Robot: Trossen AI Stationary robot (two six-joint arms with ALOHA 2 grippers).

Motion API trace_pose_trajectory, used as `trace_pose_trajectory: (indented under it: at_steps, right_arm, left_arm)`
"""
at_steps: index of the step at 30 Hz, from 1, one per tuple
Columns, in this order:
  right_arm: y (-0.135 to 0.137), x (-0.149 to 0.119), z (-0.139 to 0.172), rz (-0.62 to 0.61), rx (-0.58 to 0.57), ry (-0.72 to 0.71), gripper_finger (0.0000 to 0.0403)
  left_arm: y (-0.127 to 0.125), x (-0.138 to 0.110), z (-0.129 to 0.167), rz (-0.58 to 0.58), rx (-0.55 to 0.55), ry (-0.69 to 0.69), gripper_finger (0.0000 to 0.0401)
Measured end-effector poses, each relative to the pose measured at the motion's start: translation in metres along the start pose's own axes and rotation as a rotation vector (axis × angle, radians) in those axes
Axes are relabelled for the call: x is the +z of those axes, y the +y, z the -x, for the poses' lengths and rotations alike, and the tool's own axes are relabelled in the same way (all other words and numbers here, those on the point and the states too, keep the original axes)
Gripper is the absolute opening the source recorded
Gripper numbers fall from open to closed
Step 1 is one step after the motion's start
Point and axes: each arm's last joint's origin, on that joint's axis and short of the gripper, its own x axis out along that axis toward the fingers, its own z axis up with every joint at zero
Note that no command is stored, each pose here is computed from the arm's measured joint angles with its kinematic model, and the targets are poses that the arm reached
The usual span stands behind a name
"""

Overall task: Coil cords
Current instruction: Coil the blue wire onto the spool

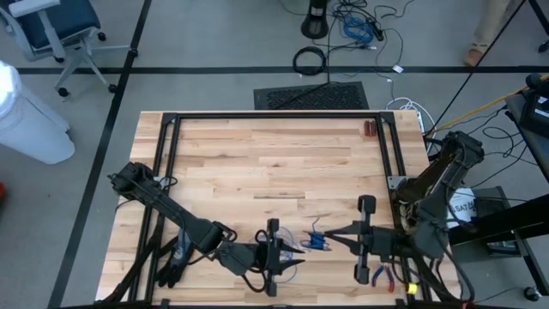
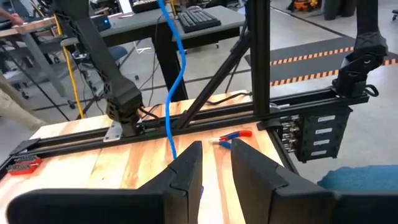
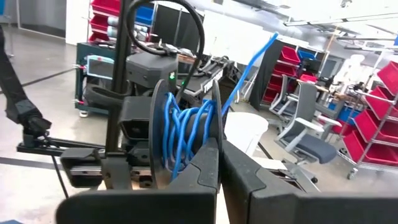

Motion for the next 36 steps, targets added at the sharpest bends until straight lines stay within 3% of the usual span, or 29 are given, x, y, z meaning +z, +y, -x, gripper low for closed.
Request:
trace_pose_trajectory:
  at_steps: [8,21,36]
  right_arm:
    - [0.002,0.002,0.006,0.007,0.023,-0.006,0.0]
    - [0.0,0.003,0.006,0.024,0.02,-0.009,0.0]
    - [0.0,0.003,0.006,0.025,0.02,-0.009,0.0]
  left_arm:
    - [-0.004,-0.007,-0.005,0.039,-0.047,0.016,0.0096]
    - [-0.004,-0.034,-0.028,0.091,0.033,0.083,0.0198]
    - [-0.007,-0.037,-0.03,0.142,-0.016,0.089,0.0201]
